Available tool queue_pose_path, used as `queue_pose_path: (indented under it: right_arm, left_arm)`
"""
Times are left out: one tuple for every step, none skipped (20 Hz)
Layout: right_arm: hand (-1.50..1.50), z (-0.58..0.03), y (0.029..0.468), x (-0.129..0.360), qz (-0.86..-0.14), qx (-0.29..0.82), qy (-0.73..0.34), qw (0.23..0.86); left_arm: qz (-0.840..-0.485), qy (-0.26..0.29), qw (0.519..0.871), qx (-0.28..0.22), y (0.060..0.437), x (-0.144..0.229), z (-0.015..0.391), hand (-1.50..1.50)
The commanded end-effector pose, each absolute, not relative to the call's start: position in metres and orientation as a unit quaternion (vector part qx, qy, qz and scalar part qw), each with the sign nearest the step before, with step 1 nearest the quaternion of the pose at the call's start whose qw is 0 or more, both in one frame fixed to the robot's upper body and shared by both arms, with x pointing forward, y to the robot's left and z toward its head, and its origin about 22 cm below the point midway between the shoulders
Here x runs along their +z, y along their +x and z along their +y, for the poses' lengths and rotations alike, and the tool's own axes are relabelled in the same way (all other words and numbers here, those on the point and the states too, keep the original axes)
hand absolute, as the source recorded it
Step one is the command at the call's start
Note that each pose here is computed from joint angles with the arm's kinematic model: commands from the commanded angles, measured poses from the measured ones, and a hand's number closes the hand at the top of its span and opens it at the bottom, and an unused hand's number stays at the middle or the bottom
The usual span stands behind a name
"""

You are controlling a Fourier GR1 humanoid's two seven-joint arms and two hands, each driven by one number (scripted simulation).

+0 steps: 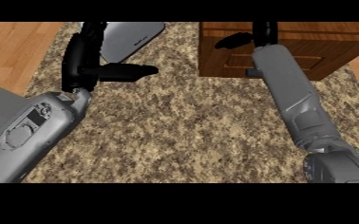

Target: Pick up the can, place it into the drawer and close the drawer

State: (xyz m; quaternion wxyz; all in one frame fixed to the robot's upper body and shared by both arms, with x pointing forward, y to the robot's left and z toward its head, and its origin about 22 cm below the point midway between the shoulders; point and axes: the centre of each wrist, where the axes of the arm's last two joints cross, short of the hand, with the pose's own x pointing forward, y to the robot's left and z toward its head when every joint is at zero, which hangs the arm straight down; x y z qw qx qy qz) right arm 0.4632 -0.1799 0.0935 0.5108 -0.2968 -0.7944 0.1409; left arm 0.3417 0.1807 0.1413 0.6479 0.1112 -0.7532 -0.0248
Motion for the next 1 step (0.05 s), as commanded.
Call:
queue_pose_path:
  right_arm:
    - [-1.50,-0.1622,0.4714,0.1242,-0.812,0.071,-0.254,0.520]
  left_arm:
    - [-0.757,0.114,0.643,-0.018,0.3353,0.1468,0.1788,-1.50]
